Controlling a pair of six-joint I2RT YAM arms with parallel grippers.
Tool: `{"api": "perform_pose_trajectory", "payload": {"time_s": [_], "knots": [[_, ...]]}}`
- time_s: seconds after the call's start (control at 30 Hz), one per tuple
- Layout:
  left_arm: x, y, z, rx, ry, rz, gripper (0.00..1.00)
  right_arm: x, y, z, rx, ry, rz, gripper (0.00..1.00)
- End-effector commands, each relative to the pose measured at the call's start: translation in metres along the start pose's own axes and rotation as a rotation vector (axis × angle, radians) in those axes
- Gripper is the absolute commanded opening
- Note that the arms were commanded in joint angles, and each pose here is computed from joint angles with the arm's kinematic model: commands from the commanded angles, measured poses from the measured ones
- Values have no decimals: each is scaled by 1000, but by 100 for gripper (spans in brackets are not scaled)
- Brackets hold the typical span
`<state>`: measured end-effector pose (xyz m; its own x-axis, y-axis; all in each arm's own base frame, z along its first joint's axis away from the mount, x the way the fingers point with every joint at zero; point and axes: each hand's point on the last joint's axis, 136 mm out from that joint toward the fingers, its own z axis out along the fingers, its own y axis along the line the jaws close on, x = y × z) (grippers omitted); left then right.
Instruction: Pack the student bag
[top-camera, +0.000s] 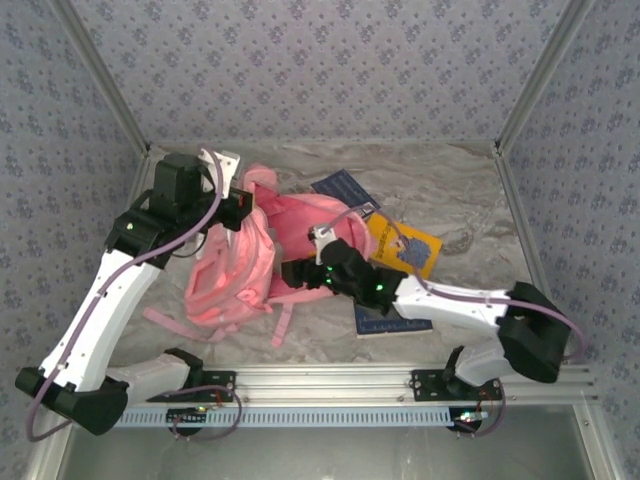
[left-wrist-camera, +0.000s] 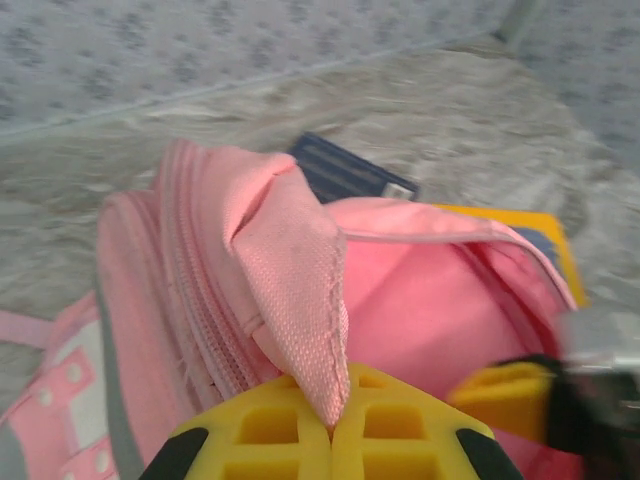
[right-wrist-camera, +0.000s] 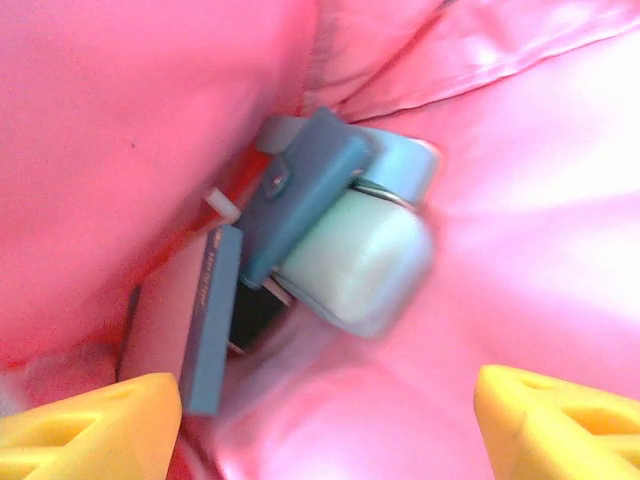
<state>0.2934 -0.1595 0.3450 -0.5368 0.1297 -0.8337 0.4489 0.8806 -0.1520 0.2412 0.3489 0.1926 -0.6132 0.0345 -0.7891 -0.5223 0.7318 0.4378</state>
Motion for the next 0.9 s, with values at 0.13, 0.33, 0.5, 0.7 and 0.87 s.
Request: {"api": "perform_pose_trajectory", "payload": {"time_s": [0.13, 0.33, 0.5, 0.7, 0.87], "knots": [[-14, 48, 6, -257, -51, 8, 0, -10, -58, -45, 121, -17, 63, 77], [9, 29, 41, -149, 52, -37, 0, -11, -105, -67, 286, 36, 118, 75], [53, 2, 71, -59, 183, -46, 0, 1, -166, -105, 636, 102, 147, 76], [108, -26, 101, 59, 281, -126, 6, 62, -218, -145, 812, 225, 373, 79], [134, -38, 113, 91, 328, -145, 35, 113, -247, -164, 849, 288, 545, 80]]}}
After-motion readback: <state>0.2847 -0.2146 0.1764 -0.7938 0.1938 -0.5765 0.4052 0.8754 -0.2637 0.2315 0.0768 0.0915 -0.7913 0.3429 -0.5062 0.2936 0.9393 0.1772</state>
